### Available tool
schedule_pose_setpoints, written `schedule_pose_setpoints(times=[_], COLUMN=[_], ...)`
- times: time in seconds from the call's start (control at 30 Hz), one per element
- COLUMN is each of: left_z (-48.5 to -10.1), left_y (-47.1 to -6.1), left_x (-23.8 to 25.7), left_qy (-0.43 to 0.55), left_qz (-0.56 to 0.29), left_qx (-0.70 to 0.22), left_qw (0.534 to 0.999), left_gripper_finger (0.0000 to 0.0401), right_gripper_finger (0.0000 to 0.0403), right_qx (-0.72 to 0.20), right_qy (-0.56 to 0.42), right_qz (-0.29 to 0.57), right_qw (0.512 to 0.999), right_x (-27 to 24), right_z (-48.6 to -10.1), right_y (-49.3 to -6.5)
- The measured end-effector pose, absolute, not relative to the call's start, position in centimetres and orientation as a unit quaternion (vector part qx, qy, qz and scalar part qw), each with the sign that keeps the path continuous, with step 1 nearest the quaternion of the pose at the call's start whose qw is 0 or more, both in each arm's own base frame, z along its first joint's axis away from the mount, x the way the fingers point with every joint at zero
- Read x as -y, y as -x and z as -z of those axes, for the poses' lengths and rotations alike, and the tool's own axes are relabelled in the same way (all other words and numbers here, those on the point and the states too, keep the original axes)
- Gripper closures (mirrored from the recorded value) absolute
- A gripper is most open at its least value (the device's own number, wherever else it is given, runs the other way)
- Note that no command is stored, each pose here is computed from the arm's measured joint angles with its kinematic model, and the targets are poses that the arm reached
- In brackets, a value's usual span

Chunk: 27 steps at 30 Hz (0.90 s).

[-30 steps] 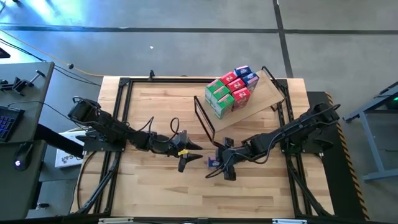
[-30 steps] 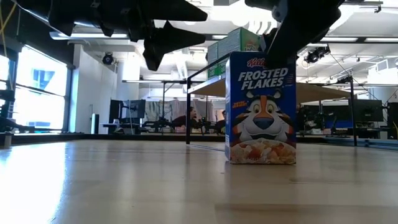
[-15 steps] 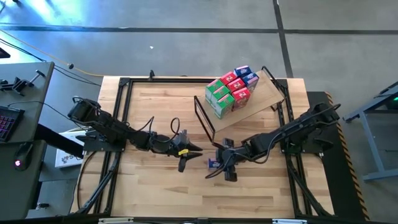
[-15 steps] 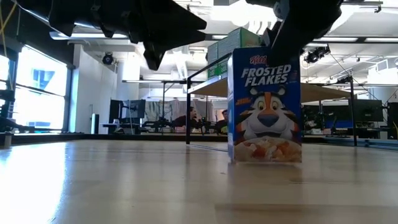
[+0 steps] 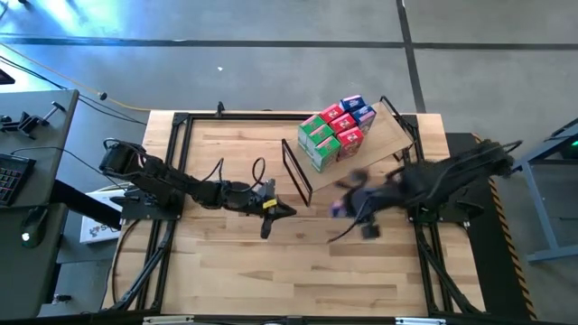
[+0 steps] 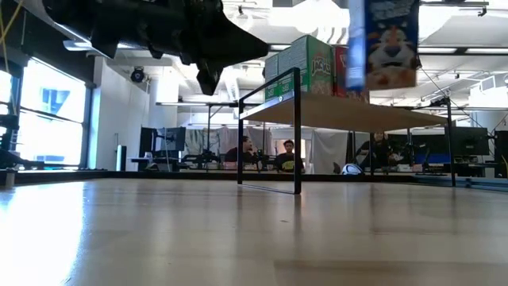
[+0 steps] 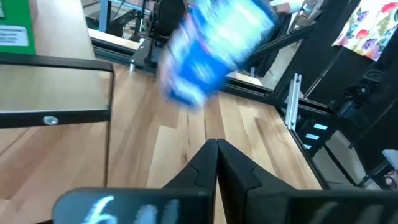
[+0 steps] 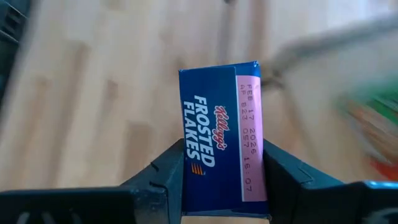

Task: Stack cereal on shelf
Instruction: Put the blue cereal box on the shelf and aligned with the other blue cereal boxes

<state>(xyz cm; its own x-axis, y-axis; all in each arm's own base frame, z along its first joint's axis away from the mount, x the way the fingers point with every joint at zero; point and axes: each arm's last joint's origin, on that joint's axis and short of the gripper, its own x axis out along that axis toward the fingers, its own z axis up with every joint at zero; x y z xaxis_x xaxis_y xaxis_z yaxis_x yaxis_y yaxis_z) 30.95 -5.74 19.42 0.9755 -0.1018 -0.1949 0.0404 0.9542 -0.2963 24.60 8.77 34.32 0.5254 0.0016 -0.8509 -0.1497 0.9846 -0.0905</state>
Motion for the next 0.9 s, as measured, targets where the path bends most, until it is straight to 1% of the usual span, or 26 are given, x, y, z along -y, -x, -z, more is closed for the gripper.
schedule_pose_setpoints(times=[0.1,0.17,0.33,0.43,0.53,0.67,0.9], left_z=[-19.4,-19.4,-19.4,-19.5,-19.5,-19.5,-19.5], left_y=[-31.1,-31.1,-31.2,-31.2,-31.2,-31.2,-31.2], left_x=[5.2,4.9,4.5,4.5,4.5,4.5,4.5], left_qy=[0.148,0.149,0.153,0.154,0.161,0.166,0.166], left_qz=[0.038,0.036,0.03,0.03,0.03,0.03,0.03], left_qx=[-0.104,-0.104,-0.103,-0.103,-0.102,-0.1,-0.101], left_qw=[0.983,0.983,0.982,0.982,0.981,0.981,0.981], left_gripper_finger=[0.0398,0.04,0.04,0.04,0.04,0.04,0.0401], right_gripper_finger=[0.0265,0.0265,0.0265,0.0265,0.0265,0.0265,0.0265], right_qx=[-0.505,-0.505,-0.488,-0.482,-0.484,-0.502,-0.497], right_qy=[0.101,0.111,0.14,0.158,0.175,0.194,0.174], right_qz=[-0.009,-0.003,0.018,0.034,0.05,0.063,0.048], right_qw=[0.857,0.856,0.861,0.861,0.856,0.84,0.849], right_x=[-6.3,-4.6,-1.3,0.1,1.3,2.8,5.1], right_z=[-36.7,-37.8,-39.7,-40.2,-40.4,-39.8,-38.7], right_y=[-21.5,-19.5,-15.3,-13.5,-12.7,-12.8,-13.1])
